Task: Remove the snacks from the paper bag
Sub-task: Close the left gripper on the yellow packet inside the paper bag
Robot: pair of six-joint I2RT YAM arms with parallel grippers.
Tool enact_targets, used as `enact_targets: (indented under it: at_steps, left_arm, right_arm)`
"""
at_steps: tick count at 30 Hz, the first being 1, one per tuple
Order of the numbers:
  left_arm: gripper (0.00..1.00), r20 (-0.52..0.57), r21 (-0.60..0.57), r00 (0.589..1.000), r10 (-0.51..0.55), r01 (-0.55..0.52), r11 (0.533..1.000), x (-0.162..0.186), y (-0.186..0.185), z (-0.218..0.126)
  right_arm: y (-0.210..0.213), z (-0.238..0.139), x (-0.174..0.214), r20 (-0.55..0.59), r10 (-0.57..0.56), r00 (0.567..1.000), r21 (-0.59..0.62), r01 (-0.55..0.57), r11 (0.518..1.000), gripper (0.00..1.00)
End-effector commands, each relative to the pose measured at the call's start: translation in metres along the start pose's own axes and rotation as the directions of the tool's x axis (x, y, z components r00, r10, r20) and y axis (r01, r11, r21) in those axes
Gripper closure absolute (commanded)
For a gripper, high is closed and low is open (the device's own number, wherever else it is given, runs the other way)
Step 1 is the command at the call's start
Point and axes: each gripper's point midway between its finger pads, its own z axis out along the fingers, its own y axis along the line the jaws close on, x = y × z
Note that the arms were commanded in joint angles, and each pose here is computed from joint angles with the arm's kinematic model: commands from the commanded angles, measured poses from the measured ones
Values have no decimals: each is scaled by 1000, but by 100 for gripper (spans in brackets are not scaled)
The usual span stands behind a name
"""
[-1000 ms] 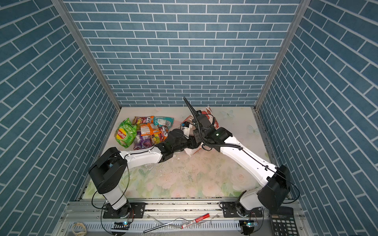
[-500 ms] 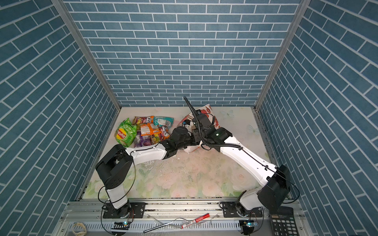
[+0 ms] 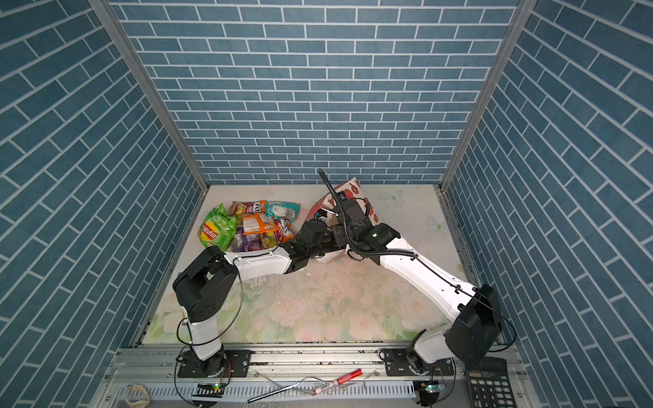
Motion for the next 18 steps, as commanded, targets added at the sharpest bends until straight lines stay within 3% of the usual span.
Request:
enact_targets:
  at_steps: [1,18]
  left_arm:
    - [0,78,13,997,-9,8,1000,-23,-11,-2]
    - [3,152,69,970,-191,183,981,-40,0,30]
  right_arm:
    - [17,-13,-11,46,15,999,-97,-11,995,100]
    - [33,-10,-18,81,37,996,-180,-22,983,100]
